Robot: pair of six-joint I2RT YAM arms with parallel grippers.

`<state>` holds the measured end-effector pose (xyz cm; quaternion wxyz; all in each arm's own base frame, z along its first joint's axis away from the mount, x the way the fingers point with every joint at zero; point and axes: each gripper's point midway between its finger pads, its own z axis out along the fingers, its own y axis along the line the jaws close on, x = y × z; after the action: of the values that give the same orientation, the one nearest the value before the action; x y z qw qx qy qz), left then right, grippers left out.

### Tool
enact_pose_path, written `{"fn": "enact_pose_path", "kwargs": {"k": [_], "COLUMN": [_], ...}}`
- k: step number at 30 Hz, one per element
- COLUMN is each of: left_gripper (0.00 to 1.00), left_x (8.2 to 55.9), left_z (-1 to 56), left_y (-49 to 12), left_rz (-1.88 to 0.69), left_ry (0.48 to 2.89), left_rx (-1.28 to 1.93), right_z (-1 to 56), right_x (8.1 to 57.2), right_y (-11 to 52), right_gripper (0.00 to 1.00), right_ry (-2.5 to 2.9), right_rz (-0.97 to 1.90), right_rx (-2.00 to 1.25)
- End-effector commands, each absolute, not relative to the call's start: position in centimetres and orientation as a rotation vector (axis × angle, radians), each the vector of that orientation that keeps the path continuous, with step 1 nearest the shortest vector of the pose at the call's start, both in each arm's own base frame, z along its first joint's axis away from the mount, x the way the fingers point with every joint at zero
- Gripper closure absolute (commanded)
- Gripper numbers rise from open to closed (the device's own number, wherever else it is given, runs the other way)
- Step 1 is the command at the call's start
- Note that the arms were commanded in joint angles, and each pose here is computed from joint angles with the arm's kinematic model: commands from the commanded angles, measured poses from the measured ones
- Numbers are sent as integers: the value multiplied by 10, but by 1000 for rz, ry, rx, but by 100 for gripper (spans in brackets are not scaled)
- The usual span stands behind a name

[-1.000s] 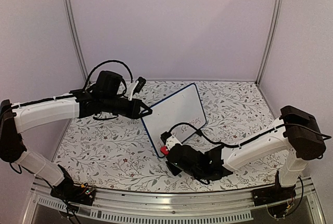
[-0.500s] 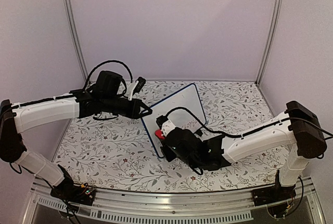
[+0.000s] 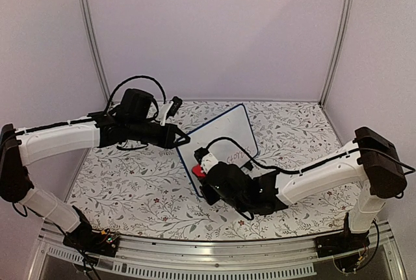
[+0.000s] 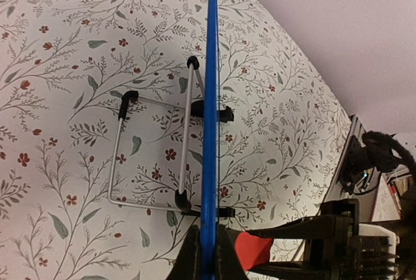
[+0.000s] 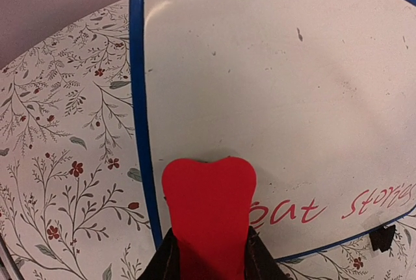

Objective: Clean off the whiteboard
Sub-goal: Erase the whiteboard on the whiteboard stand.

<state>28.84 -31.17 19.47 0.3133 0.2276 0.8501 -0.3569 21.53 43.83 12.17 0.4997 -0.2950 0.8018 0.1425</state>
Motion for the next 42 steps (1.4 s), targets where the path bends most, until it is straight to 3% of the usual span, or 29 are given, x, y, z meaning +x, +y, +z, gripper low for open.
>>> {"fn": "enact_pose_path", "kwargs": {"k": [1, 29, 42], "left_gripper": [100, 100, 100], "left_x": [297, 296, 298], "left_z": [200, 198, 197], "left_y": [-313, -314, -312], "left_rz": [-949, -957, -938], "left_ry": [2205, 2211, 2217], "left_rx": [588, 592, 582], "right_z": [86, 28, 79], "right_x": [212, 204, 207], "right_y": [433, 406, 411], "right_gripper": [77, 77, 77], "right_ry": [2012, 2135, 2036], "right_rz": [319, 225, 308], "right_rx": [-744, -754, -726]}}
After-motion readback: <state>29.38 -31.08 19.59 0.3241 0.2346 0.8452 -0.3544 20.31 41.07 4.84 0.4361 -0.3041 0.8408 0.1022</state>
